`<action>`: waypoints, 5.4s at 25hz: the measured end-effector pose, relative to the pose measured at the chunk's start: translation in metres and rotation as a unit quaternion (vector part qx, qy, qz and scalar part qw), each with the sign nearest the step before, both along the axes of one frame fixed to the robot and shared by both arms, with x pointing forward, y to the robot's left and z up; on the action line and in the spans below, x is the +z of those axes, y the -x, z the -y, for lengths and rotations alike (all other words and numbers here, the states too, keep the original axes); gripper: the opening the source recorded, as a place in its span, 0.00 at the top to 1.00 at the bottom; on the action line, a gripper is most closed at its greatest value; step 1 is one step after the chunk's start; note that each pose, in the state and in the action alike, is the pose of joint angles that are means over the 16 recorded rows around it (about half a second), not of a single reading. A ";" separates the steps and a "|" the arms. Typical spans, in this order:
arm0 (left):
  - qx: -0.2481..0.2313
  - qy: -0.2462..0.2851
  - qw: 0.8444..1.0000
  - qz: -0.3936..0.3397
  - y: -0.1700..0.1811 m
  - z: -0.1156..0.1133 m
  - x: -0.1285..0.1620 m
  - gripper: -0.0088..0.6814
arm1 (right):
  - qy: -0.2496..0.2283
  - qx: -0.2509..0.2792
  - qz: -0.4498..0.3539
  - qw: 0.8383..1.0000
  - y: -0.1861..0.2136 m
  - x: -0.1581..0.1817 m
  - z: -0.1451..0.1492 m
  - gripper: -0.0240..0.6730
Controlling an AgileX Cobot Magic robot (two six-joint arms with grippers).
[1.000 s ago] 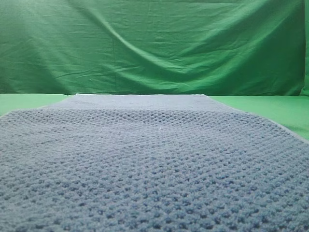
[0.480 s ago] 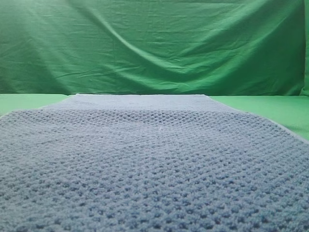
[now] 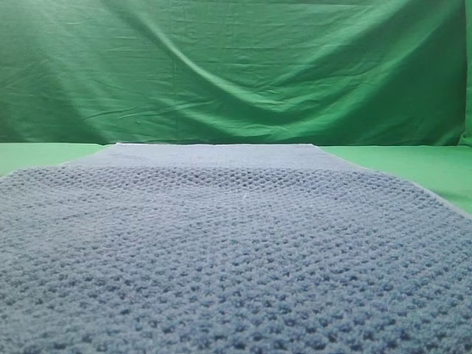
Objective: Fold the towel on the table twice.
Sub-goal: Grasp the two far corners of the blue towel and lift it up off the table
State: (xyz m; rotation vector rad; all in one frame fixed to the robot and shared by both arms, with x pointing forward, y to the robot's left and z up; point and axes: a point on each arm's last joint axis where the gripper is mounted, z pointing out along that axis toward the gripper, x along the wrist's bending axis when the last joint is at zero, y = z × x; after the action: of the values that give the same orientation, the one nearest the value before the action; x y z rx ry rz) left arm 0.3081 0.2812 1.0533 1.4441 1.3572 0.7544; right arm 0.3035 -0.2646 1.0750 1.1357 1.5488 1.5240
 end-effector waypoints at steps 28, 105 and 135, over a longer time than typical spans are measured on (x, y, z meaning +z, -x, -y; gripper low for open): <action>-0.043 -0.043 0.970 -0.235 -0.142 0.021 0.042 0.99 | 0.114 0.055 -0.359 0.925 -0.155 0.030 -0.022 0.97; -0.037 -0.056 0.916 -0.396 -0.316 0.040 -0.118 0.57 | 0.235 0.109 -0.519 0.815 -0.325 -0.144 -0.103 0.79; -0.099 -0.032 0.966 -0.235 -0.375 0.057 0.066 0.99 | 0.194 0.051 -0.293 0.935 -0.367 0.028 -0.114 0.97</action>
State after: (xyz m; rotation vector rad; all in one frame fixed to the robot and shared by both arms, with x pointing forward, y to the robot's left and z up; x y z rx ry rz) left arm 0.6836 0.2240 1.1195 1.8574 1.5157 0.3363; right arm 0.6709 -0.1510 1.1025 1.3529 2.2126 0.8998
